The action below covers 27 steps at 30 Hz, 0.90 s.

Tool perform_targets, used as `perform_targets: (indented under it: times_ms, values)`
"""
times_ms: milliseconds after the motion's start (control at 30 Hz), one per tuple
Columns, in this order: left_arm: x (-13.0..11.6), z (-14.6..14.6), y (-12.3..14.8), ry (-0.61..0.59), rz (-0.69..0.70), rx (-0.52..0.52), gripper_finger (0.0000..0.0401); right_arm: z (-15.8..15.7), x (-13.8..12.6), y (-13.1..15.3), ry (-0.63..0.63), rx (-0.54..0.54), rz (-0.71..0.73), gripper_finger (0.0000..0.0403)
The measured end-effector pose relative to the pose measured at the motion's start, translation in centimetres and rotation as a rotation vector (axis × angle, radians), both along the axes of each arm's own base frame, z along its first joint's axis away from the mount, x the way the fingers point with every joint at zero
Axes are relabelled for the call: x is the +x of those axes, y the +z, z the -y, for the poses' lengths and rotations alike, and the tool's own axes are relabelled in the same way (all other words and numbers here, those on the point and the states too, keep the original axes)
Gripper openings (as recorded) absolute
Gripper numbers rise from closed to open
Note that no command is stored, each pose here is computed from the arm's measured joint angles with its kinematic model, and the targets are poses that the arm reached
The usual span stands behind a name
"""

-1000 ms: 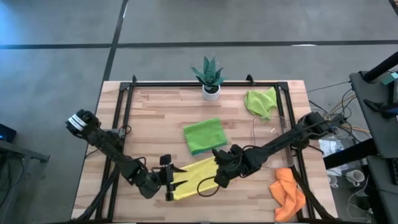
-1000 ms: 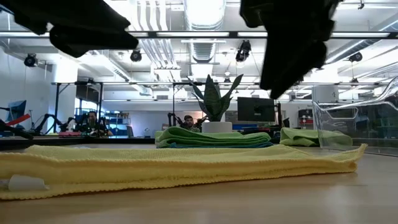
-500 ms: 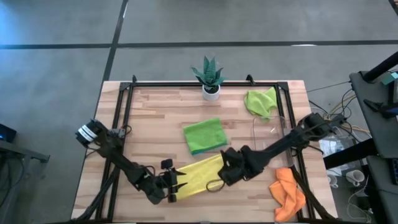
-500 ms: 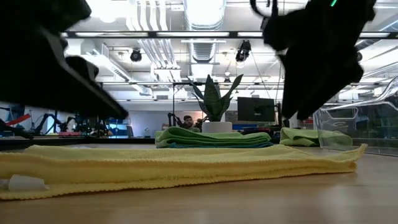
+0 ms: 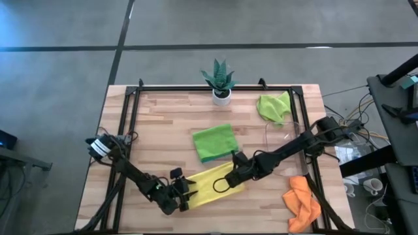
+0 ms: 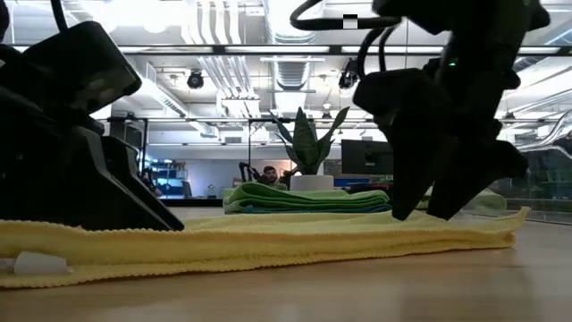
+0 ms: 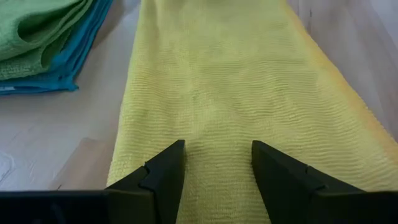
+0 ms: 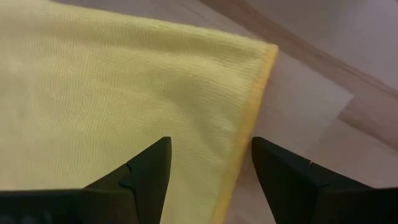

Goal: Fold microfiber towels
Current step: Fold the yellow towel on the table

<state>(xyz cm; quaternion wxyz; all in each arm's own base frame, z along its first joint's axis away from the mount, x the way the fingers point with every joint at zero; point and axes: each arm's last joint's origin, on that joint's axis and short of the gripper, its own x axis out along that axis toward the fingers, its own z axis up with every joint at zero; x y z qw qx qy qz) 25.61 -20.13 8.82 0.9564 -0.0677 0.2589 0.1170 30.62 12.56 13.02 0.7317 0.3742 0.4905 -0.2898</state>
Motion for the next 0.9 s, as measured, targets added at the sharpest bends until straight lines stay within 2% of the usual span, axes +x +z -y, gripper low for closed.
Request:
perform_targets:
  times_ms: [133, 267, 433, 533, 700, 900]
  values:
    - [0.2, -0.3, 0.2, 0.009, 0.002, 0.005, 0.0171, -0.8, 1.5, 0.1, 0.014, -0.022, -0.049, 0.0219]
    - [0.4, -0.3, 0.7, -0.003, 0.008, 0.014, 0.0171, -1.4, 2.7, 0.5, 0.014, -0.069, -0.161, 0.0219]
    - [0.6, -0.1, 1.6, -0.02, 0.027, 0.013, 0.0171, -2.1, 4.5, 0.4, 0.012, -0.07, -0.194, 0.0217]
    - [0.6, 0.0, 2.3, -0.041, 0.037, 0.017, 0.0171, -2.4, 5.2, 0.2, -0.006, -0.065, -0.219, 0.0202]
    - [0.2, 0.3, 3.9, -0.071, 0.069, 0.009, 0.0171, -2.6, 5.5, -0.2, -0.026, -0.07, -0.256, 0.0148]
    - [-0.6, 1.1, 5.0, -0.141, 0.078, 0.011, 0.0171, -2.2, 5.0, 0.5, 0.035, -0.081, -0.301, 0.0037]
